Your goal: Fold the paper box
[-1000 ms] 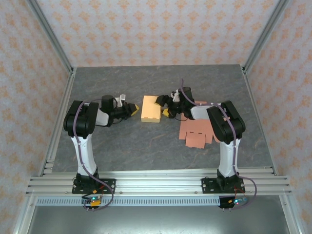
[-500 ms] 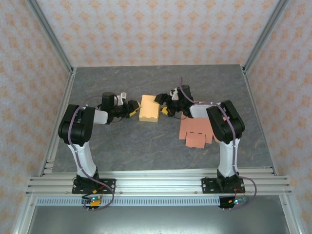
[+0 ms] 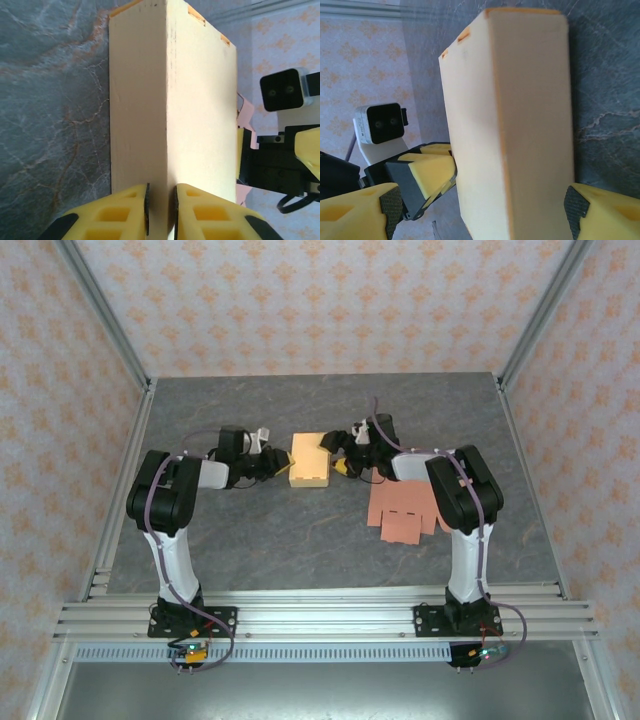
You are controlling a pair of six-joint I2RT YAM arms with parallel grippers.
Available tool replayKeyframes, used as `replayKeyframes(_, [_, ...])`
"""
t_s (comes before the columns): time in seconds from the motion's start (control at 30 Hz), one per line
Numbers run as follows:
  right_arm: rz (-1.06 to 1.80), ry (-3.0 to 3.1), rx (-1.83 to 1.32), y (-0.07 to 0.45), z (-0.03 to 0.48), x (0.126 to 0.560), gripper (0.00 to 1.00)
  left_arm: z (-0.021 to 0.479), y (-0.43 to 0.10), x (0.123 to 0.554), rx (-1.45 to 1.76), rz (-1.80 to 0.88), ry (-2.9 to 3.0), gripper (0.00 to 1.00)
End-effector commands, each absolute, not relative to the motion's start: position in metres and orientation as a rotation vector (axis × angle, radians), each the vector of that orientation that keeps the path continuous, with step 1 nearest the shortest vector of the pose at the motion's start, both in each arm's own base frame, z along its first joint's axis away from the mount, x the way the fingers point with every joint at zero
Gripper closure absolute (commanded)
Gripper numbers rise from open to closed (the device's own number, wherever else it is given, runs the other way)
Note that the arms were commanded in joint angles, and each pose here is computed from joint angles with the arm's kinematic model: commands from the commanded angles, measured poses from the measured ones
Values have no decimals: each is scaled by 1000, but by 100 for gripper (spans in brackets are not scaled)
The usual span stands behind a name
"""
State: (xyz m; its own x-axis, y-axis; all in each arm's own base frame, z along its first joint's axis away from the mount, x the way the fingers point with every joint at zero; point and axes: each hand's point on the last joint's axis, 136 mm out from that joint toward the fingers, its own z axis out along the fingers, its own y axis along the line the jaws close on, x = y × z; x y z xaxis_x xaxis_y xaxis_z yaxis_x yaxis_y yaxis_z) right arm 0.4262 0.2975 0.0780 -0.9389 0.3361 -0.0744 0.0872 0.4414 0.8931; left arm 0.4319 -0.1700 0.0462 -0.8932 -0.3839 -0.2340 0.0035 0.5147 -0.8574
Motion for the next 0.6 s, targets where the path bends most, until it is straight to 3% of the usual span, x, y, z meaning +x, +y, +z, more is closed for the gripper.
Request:
replayKeyframes(0.0, [1535,2401,346,298,89,431,14,3,-150,418,-491,-1283,2453,81])
replayKeyframes(0.57, [1570,2387,285,331,101,436,14,7,-148,418,-474,-1262,2473,79])
